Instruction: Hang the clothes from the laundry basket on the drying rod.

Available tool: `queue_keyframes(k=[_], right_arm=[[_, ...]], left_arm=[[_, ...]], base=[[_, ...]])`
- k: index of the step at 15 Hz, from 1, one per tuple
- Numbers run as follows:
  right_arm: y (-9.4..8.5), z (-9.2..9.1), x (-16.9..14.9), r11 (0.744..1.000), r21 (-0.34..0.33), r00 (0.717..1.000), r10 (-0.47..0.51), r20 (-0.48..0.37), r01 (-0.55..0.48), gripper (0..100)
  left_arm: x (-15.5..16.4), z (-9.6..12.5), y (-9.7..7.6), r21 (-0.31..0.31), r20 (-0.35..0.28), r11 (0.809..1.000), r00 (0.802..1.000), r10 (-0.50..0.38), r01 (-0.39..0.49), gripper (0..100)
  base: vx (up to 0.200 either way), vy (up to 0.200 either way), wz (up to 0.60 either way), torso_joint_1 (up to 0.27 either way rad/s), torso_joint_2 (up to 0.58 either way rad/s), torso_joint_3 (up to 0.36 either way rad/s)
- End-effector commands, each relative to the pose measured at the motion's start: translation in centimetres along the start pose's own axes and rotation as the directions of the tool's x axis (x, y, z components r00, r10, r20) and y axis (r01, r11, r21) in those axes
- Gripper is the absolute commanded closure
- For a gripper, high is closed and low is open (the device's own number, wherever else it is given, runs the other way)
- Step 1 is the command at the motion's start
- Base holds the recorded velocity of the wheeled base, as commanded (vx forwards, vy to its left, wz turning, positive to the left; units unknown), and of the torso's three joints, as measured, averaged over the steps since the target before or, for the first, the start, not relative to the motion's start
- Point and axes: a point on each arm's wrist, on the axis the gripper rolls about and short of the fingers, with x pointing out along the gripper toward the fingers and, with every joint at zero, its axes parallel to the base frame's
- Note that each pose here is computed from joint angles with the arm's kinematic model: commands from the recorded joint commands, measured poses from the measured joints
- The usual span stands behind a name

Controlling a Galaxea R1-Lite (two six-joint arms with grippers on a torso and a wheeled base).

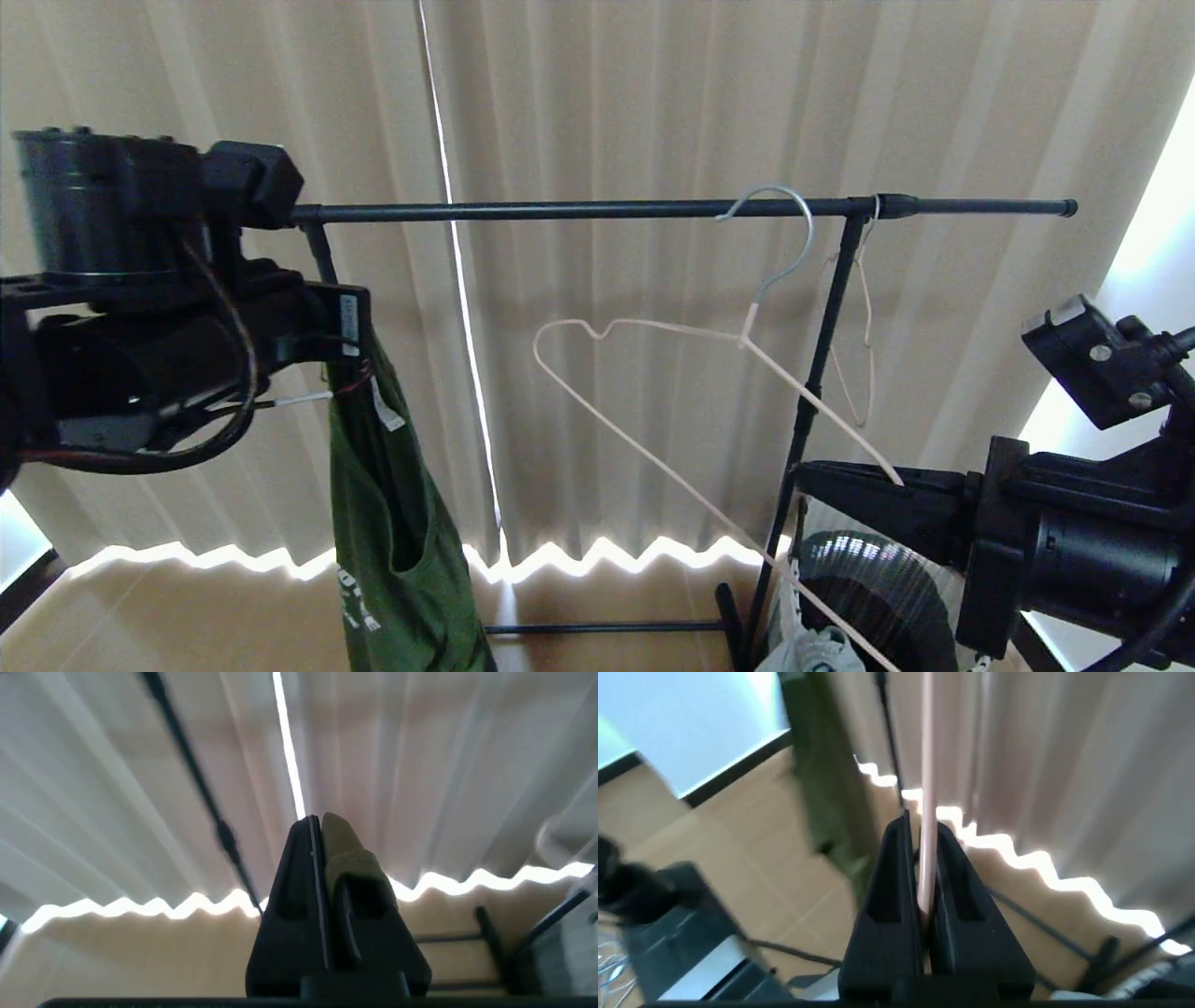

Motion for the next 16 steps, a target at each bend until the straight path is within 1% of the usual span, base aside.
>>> queue_keyframes(k=[1,2,3,6,7,8,9,11,14,16], right_arm=[[0.7,-0.5,-0.1,0.997,-0.014,0.997,0.071,0.004,-0.071,100],[0.9,-0.4,0.0,0.993,-0.020,0.993,0.118,0.018,-0.118,100],[1.0,-0.3,0.1,0.989,-0.021,0.989,0.144,0.019,-0.143,100],[1.3,-0.2,0.3,0.981,-0.026,0.982,0.191,0.009,-0.191,100],[1.4,-0.2,0.3,0.981,-0.026,0.981,0.193,0.006,-0.193,100],[1.4,-0.1,0.8,0.981,-0.025,0.981,0.192,0.000,-0.192,100],[1.4,-0.2,1.2,0.982,-0.023,0.982,0.190,-0.008,-0.190,100],[1.5,0.0,1.8,0.980,-0.029,0.981,0.195,0.014,-0.195,100],[1.4,-0.1,2.8,0.981,-0.031,0.981,0.195,0.017,-0.194,100],[1.5,0.0,2.9,0.980,-0.032,0.980,0.198,0.024,-0.197,100]], left_arm=[[3.8,-0.5,-2.3,-0.007,-0.050,0.999,0.998,0.042,-0.042,100],[4.3,-0.1,-2.6,-0.029,-0.038,0.998,0.998,0.050,-0.051,100],[4.3,0.2,-2.7,-0.035,-0.033,0.998,0.998,0.048,-0.049,100],[3.8,0.4,-3.3,-0.032,-0.021,0.999,0.999,0.025,-0.025,100],[3.8,0.4,-3.4,-0.031,-0.022,0.999,1.000,0.022,-0.023,100],[3.4,0.4,-4.1,-0.024,-0.020,1.000,1.000,-0.002,0.001,100],[3.2,0.5,-4.2,-0.024,-0.016,1.000,1.000,-0.007,0.007,100],[2.8,0.7,-4.3,-0.026,-0.005,1.000,1.000,-0.016,0.016,100],[2.5,0.8,-4.4,-0.029,0.001,0.999,1.000,-0.022,0.022,100],[2.4,0.8,-4.4,-0.030,0.001,0.999,1.000,-0.024,0.024,100]], base=[[0.000,0.000,0.00,0.000,0.00,0.000],[0.000,0.000,0.00,0.000,0.00,0.000],[0.000,0.000,0.00,0.000,0.00,0.000],[0.000,0.000,0.00,0.000,0.00,0.000],[0.000,0.000,0.00,0.000,0.00,0.000],[0.000,0.000,0.00,0.000,0.00,0.000],[0.000,0.000,0.00,0.000,0.00,0.000],[0.000,0.000,0.00,0.000,0.00,0.000],[0.000,0.000,0.00,0.000,0.00,0.000],[0.000,0.000,0.00,0.000,0.00,0.000]])
